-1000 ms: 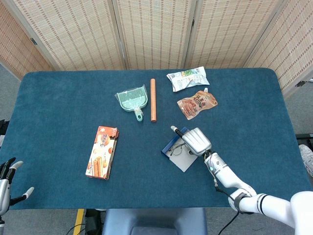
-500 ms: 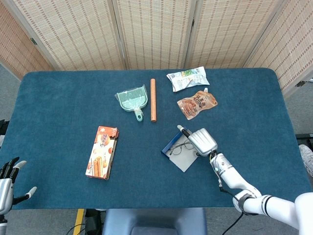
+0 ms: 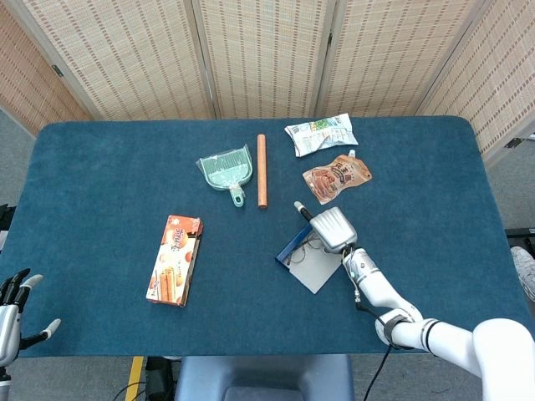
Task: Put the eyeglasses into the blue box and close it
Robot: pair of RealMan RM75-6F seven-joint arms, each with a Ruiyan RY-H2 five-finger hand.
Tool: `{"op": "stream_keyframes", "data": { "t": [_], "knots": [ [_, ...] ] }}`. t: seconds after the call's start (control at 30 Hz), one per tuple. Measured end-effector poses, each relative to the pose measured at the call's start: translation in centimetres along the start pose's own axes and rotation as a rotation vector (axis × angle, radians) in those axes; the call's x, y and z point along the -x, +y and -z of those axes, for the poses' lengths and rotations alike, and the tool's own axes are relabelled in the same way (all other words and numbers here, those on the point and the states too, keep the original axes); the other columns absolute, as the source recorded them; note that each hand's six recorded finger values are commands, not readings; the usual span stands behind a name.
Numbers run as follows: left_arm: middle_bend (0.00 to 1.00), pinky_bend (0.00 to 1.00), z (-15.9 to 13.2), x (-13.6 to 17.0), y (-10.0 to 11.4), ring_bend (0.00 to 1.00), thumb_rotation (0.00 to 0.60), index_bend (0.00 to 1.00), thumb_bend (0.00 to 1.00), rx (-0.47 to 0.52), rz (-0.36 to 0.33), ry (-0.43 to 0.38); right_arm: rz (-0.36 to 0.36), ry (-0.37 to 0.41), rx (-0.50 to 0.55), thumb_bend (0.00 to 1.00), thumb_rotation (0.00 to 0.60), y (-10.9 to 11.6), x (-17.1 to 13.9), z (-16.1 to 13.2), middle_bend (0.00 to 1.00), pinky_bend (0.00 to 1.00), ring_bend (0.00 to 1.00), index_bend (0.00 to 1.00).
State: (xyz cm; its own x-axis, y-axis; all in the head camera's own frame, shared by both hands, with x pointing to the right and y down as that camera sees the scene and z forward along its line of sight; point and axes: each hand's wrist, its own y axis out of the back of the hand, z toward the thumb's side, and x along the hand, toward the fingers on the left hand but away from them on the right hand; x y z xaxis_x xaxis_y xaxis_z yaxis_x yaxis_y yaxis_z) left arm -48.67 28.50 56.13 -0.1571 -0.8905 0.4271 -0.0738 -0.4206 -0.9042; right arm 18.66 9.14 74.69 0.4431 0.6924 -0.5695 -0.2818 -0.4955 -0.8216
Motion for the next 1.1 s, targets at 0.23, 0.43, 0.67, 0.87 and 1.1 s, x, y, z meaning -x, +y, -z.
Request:
{"op": "stream_keyframes", "data": {
  "t": [0.23, 0.43, 0.67, 0.87, 1.1],
  "knots": [
    [0.14, 0.24, 0.3, 0.0, -0.2, 0.15, 0.600, 0.23, 0.19, 0.008, 0.009, 0.007, 0.015, -0.024, 0.002, 0.14, 0.600, 0.5, 2.2, -1.2, 0.95, 0.99, 1.00, 0.00],
    [0.14, 0.24, 0.8, 0.1, 0.0, 0.15, 0.600, 0.23, 0.19, 0.009, 0.004, 0.016, 0.029, -0.019, 0.027, 0.16, 0.600, 0.9, 2.1, -1.4, 0.95, 0.99, 1.00, 0.00],
    [0.14, 0.24, 0.5, 0.2, -0.2, 0.15, 0.600, 0.23, 0.19, 0.016, 0.006, 0.005, 0.065, 0.014, 0.064, 0.16, 0.600, 1.7, -0.8, -0.8, 0.95, 0.99, 1.00, 0.12],
    [0.14, 0.24, -0.2, 0.0, -0.1, 0.15, 0.600, 0.23, 0.19, 0.021, 0.002, -0.015, 0.085, 0.063, 0.031, 0.19, 0.600, 0.9, -5.1, 0.4, 0.92, 0.99, 1.00, 0.40],
    [0.14, 0.24, -0.7, -0.1, -0.3, 0.15, 0.600, 0.23, 0.19, 0.022, 0.013, -0.028, 0.064, 0.062, 0.078, 0.19, 0.600, -1.3, -8.6, 1.7, 0.92, 0.99, 1.00, 0.40]
  ]
}}
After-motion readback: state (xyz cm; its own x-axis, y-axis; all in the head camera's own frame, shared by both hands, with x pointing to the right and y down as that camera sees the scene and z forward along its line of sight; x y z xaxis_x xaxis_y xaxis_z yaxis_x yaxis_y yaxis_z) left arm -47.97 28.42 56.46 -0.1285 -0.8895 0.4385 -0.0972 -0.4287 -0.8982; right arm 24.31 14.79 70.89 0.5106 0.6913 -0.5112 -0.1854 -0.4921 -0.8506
